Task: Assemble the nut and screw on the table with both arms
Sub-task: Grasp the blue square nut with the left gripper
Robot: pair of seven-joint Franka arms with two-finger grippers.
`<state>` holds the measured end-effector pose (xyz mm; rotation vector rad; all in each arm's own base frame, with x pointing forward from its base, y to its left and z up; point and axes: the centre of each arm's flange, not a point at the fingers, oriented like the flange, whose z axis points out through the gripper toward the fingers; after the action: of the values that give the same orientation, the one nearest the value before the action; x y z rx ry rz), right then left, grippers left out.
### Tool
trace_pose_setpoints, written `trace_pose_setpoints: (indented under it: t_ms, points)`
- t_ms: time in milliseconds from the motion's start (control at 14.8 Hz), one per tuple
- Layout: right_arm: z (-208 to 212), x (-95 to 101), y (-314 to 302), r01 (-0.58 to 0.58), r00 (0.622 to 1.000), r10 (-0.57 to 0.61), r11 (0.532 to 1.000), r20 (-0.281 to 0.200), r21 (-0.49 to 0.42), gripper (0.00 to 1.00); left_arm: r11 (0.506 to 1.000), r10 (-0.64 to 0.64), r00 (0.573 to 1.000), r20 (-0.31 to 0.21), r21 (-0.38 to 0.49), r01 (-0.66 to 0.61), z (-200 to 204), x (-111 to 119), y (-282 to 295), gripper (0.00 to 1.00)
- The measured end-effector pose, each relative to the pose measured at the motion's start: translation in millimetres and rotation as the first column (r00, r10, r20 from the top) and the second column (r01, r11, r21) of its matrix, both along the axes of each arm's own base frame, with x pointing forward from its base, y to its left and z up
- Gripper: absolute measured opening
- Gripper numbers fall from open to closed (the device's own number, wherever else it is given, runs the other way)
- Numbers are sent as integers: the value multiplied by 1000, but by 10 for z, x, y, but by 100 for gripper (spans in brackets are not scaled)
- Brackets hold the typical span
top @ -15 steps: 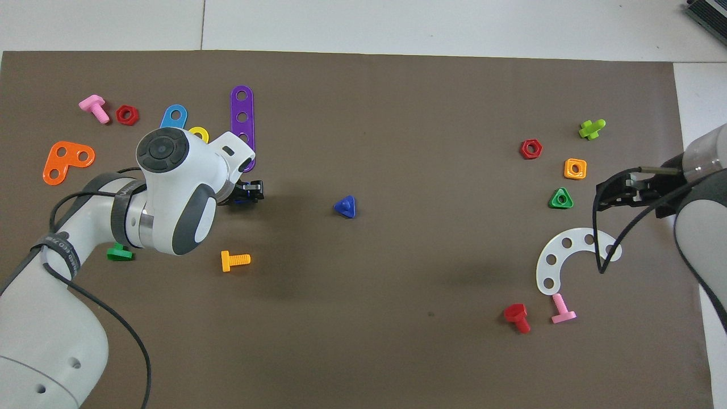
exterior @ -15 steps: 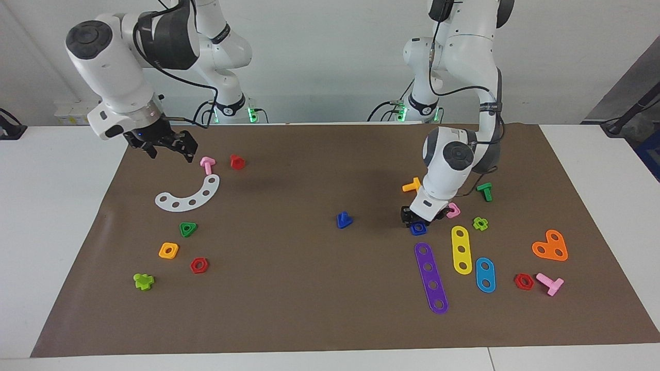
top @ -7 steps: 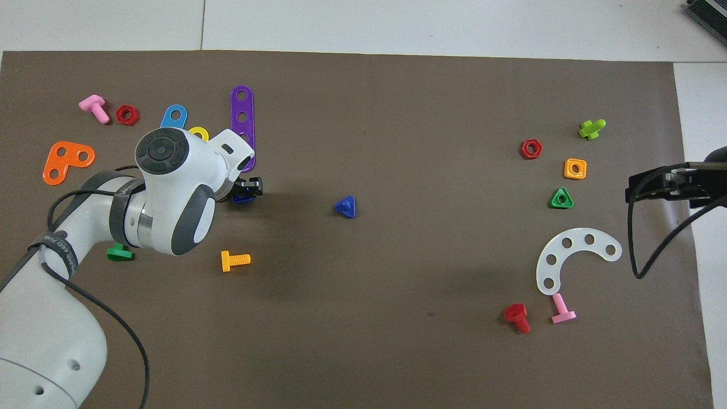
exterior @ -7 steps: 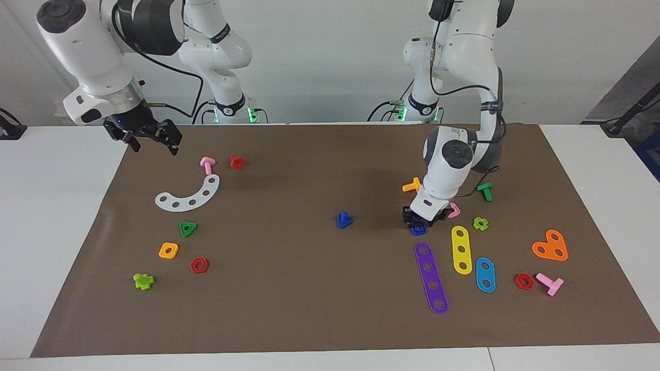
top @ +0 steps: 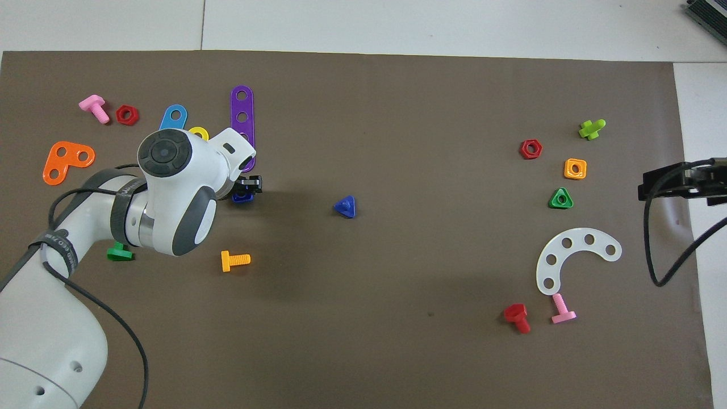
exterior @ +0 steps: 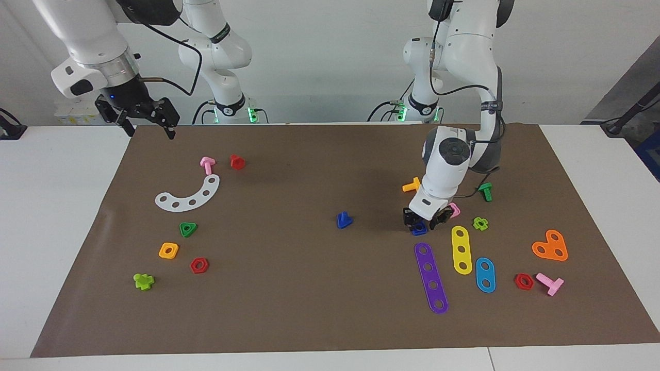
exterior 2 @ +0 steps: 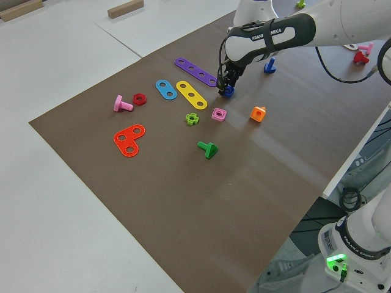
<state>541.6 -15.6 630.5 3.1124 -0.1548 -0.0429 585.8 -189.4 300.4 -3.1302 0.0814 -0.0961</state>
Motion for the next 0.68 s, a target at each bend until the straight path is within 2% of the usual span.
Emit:
trace_pose_setpoints:
  t_ms: [270,676]
  points:
    - [0,5,45,-16,1000,16,1000,0,0,100,1000,-9,1000,6,-3,9,-60,-50,-48,64]
    - [5,3,42,-34,999,34,999,0,1,100,1000,-4,1000,5,0,4,-70,-44,-9,56]
